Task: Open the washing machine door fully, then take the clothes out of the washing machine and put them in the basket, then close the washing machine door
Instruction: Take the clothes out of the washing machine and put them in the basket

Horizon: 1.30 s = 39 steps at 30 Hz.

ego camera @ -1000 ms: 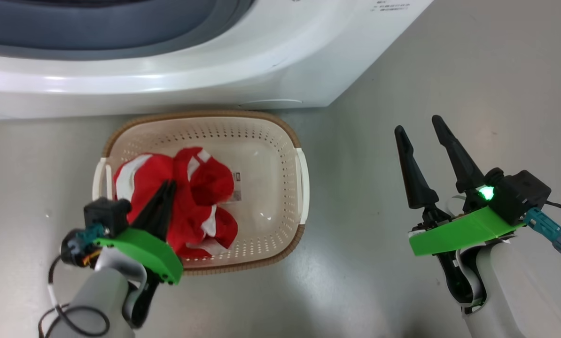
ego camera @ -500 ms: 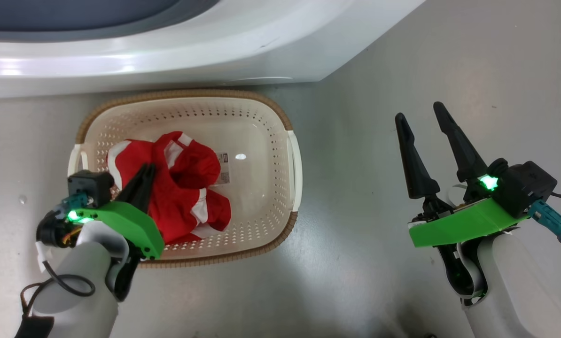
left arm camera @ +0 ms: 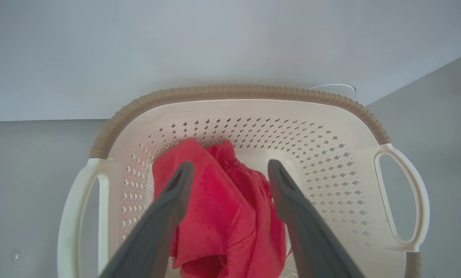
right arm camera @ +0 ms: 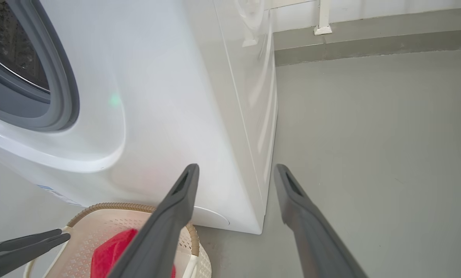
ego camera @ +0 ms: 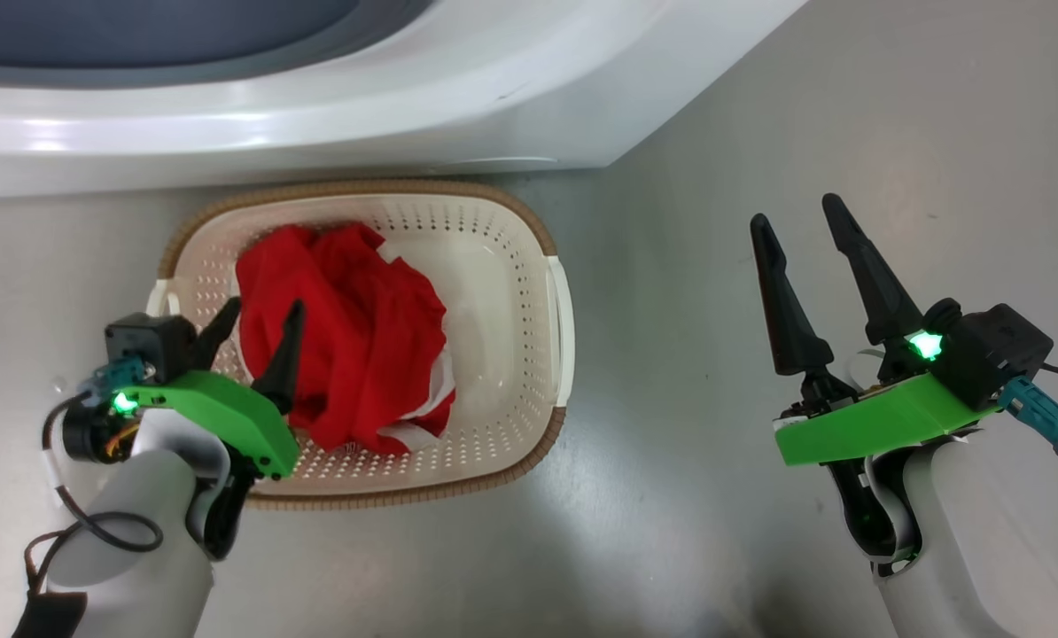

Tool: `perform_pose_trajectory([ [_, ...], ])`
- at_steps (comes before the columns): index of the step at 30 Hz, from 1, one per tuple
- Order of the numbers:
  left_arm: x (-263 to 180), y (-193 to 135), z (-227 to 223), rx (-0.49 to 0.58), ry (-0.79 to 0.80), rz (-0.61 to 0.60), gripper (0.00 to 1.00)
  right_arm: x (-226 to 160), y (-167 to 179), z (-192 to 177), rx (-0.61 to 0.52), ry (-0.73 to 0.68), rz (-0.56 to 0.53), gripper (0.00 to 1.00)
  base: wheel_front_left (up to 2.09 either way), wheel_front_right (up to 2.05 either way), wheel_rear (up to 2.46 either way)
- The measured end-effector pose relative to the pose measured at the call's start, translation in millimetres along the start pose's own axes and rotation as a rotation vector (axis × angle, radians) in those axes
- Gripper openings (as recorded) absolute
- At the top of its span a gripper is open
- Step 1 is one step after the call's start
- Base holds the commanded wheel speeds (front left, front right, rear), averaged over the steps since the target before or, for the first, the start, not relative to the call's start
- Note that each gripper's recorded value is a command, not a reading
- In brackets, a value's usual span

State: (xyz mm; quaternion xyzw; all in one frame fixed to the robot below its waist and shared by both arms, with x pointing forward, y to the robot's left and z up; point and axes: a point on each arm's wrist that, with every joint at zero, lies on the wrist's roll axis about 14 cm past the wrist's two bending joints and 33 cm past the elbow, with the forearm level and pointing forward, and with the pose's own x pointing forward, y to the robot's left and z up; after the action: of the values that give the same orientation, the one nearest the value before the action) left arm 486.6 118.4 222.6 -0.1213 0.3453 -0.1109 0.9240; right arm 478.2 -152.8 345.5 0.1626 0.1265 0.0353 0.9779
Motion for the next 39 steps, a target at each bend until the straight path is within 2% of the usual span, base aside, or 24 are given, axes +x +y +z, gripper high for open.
perform_pose_trajectory([
  [9, -19, -3, 35, -0.023, -0.112, 0.005, 1.00, -7, 6, 20, -0.004, -0.040, 0.008, 1.00, 0.00, 0.00, 0.00],
  [24, -89, -18, 96, 0.018, -0.353, 0.002, 1.00, -49, 13, 49, -0.017, -0.090, -0.001, 1.00, 0.00, 0.00, 0.00],
  [39, -179, -27, 109, 0.059, -0.527, 0.037, 1.00, -114, 11, 59, -0.008, -0.119, -0.038, 1.00, 0.00, 0.00, 0.00],
])
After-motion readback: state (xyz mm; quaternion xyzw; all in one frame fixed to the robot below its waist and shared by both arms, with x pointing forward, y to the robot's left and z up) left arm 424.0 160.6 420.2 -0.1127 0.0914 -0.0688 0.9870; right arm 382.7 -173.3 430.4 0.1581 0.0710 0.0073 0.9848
